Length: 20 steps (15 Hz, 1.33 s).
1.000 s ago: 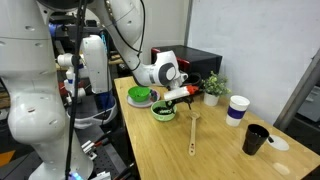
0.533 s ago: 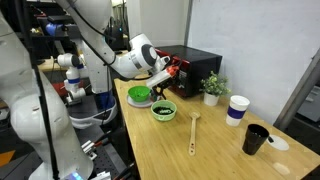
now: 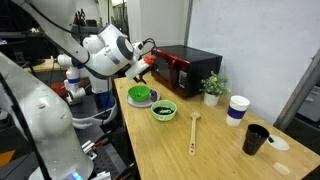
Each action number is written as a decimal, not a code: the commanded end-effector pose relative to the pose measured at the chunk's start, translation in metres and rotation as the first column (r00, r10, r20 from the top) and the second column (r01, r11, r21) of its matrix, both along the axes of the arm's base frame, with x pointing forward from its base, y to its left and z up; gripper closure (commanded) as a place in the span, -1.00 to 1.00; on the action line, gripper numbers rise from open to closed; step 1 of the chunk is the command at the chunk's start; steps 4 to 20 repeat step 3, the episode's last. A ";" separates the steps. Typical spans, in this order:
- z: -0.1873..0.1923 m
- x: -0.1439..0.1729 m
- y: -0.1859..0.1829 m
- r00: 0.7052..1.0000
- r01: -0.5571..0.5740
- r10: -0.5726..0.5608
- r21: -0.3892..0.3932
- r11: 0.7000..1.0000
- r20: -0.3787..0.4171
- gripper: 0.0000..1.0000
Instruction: Use the spoon to transfer beans from the light-green bowl to the dark green bowl
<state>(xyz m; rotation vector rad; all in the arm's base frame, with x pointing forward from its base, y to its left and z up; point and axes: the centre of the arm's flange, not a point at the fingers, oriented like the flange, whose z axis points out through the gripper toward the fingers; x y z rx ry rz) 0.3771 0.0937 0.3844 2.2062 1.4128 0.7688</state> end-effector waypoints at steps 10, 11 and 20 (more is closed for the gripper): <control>0.007 0.000 0.005 1.000 -0.001 0.000 0.027 1.000 0.020 -1.00; 0.007 0.000 0.005 1.000 -0.001 0.000 0.027 1.000 0.020 -1.00; 0.007 0.000 0.005 1.000 -0.001 0.000 0.027 1.000 0.020 -1.00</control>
